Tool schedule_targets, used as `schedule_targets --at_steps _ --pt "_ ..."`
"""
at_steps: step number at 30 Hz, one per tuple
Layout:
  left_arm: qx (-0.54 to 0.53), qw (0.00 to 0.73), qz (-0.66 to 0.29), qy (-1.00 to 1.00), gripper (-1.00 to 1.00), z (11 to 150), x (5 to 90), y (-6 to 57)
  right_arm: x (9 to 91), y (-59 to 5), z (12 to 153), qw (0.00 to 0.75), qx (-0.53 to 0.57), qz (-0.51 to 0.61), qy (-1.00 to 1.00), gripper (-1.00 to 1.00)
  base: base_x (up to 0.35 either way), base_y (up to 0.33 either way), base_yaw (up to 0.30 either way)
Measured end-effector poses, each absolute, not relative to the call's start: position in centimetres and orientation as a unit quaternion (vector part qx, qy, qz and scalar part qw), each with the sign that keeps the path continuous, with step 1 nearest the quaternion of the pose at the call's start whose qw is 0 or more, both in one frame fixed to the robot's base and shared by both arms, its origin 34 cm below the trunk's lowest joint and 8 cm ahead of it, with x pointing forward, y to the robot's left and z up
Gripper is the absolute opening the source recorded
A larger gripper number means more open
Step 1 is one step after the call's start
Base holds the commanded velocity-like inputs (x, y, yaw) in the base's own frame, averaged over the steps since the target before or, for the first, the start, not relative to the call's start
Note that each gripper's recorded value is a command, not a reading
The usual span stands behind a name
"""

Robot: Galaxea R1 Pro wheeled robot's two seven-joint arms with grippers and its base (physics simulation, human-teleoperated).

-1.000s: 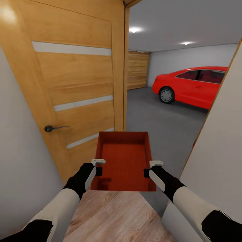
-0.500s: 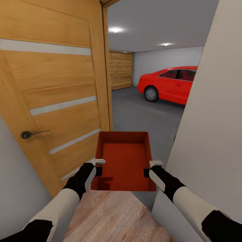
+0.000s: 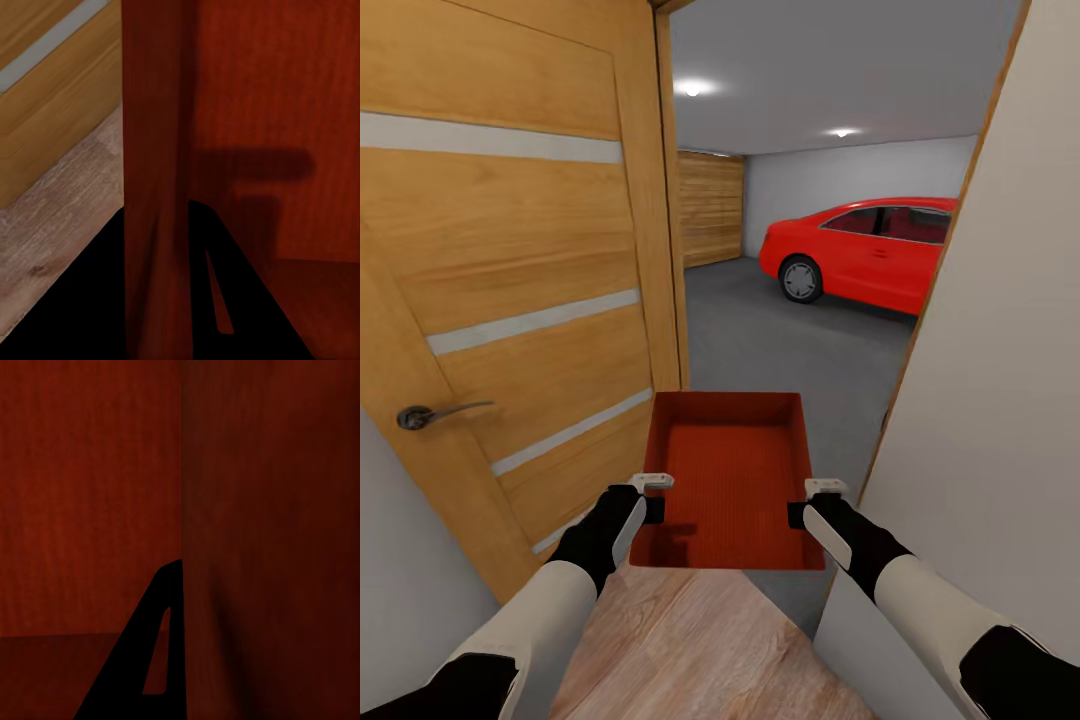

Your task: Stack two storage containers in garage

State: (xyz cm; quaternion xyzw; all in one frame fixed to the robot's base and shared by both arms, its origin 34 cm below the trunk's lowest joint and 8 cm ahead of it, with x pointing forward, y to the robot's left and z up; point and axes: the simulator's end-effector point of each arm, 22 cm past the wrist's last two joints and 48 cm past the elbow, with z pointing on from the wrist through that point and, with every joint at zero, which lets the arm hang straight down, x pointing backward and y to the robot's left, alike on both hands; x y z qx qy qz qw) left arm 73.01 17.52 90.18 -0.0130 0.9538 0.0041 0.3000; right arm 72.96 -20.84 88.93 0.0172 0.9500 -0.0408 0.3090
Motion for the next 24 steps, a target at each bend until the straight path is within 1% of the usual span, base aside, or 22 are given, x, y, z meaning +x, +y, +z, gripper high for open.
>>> schedule_targets --at_steps 14,20,24 --pt "-0.014 0.3 0.004 0.954 -1.0 90.15 72.99 17.5 72.95 -20.87 88.93 0.309 0.017 -0.041 0.95 -1.0 0.245 0.217 -0.009" --pt "-0.013 0.3 0.004 0.954 -1.0 90.15 73.02 17.48 72.96 -20.89 88.93 0.309 0.017 -0.041 0.95 -1.0 0.23 0.198 -0.199" --pt "-0.013 0.301 0.004 0.953 -1.0 90.16 73.08 17.47 73.02 -20.89 88.92 0.31 0.017 -0.041 0.95 -1.0 0.046 0.034 -0.239"
